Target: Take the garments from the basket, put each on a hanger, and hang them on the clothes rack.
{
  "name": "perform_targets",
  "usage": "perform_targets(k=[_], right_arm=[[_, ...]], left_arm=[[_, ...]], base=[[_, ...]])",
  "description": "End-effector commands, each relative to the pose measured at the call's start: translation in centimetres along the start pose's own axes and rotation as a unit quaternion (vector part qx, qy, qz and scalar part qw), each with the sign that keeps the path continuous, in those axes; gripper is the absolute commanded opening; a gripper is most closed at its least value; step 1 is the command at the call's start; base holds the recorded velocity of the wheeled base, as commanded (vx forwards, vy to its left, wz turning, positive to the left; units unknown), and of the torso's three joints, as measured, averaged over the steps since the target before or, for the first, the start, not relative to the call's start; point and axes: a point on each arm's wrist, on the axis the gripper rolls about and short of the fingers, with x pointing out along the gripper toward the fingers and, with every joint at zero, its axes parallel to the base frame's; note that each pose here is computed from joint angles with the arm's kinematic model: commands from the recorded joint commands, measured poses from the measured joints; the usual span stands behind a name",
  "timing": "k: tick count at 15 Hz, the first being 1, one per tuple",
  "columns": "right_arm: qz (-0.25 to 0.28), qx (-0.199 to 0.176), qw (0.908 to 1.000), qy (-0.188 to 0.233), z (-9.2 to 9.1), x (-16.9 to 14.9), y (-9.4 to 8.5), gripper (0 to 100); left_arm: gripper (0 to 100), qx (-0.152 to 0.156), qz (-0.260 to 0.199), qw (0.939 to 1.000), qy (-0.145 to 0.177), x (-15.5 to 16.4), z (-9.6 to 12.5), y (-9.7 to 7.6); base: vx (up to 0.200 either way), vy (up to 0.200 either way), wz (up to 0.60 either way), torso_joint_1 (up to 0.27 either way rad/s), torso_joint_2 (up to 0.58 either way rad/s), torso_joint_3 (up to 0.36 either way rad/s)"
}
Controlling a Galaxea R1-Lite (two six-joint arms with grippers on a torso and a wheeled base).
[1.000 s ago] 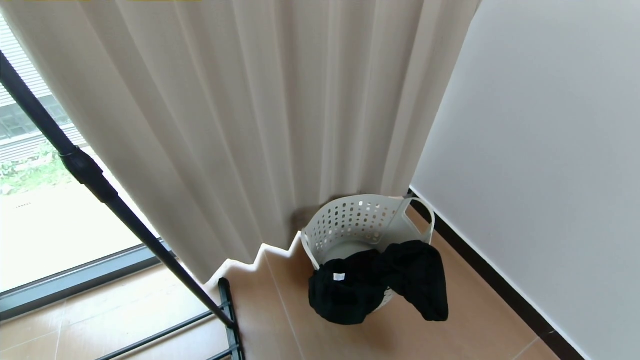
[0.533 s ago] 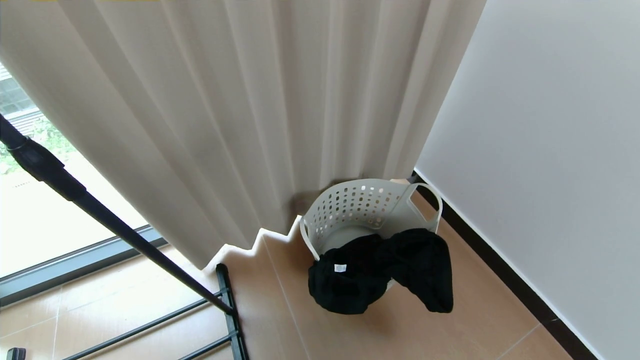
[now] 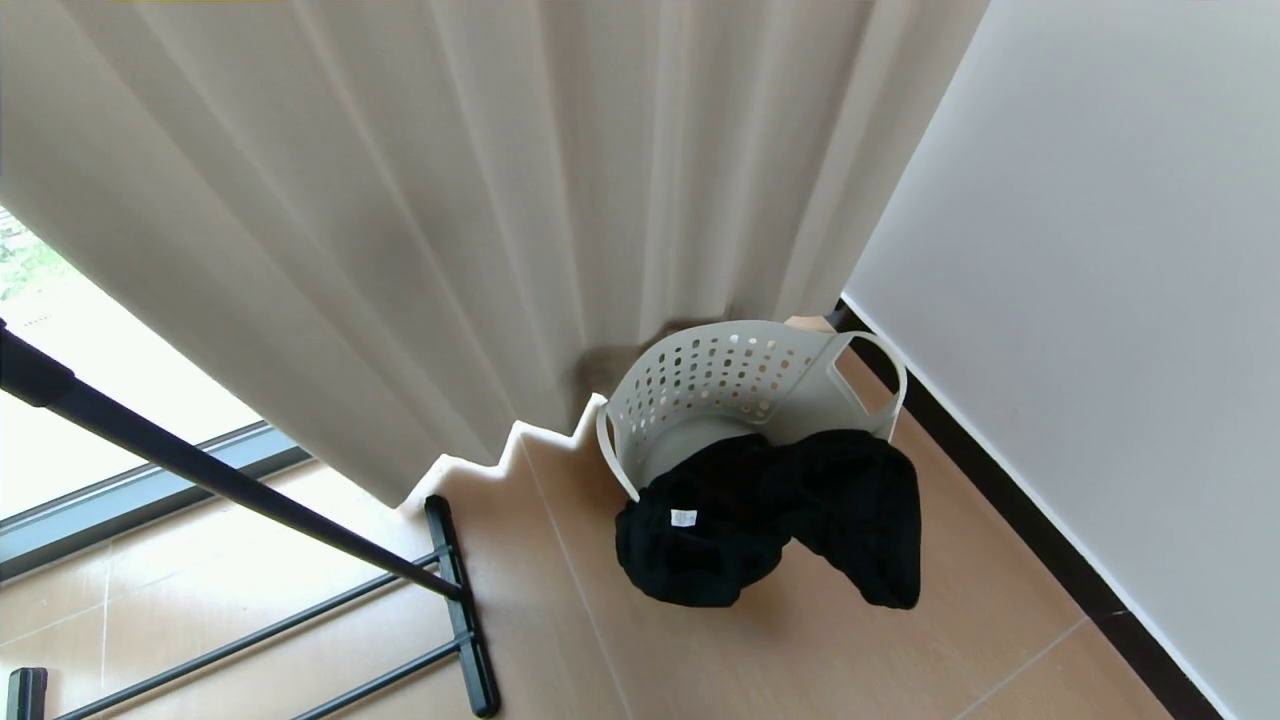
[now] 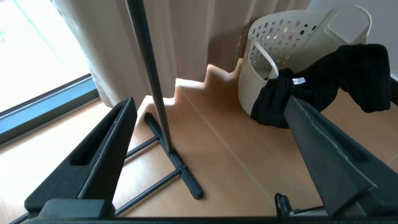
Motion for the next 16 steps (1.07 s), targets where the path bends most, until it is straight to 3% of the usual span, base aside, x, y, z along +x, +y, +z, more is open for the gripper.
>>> perform_targets(k=[1,7,8,10,12,13,14,16], right_arm=[[0.001,-0.002,1.0000,0.000,0.0,0.0,0.0,100],[0.003,-0.011,0.9999,0.003,0.0,0.0,0.0,100],[0.012,-0.009,0.9994,0.032,0.2,0.4,-0.1,100],[0.052,-0.006,0.9898,0.132,1.2,2.3,-0.2,100],[0.084,-0.008,0.9847,0.152,4.2,4.5,-0.1,100],[0.084,-0.010,0.9777,0.192,6.7,7.8,0.1,100],[0.085,-0.020,0.9711,0.222,7.5,9.8,0.2,100],[0.102,-0.083,0.9577,0.256,8.4,12.7,0.4,100]], left_arm=[[100,0.000,0.000,1.0000,0.000,0.0,0.0,0.0],[100,-0.001,0.001,1.0000,-0.001,0.0,0.0,0.0],[100,-0.001,0.001,1.0000,0.000,0.0,0.0,0.0],[100,-0.001,0.001,1.0000,0.000,0.0,0.0,0.0],[100,-0.001,0.001,1.0000,0.000,0.0,0.0,0.0],[100,-0.001,0.001,1.0000,0.000,0.0,0.0,0.0],[100,-0.001,0.001,1.0000,0.000,0.0,0.0,0.0],[100,-0.001,0.001,1.0000,0.000,0.0,0.0,0.0]], base=[[0.000,0.000,0.00,0.002,0.00,-0.198],[0.000,0.000,0.00,0.002,0.00,-0.170],[0.000,0.000,0.00,0.000,0.00,0.000],[0.000,0.000,0.00,0.000,0.00,0.000],[0.000,0.000,0.00,0.000,0.00,0.000],[0.000,0.000,0.00,0.000,0.00,0.000],[0.000,0.000,0.00,0.000,0.00,0.000],[0.000,0.000,0.00,0.000,0.00,0.000]])
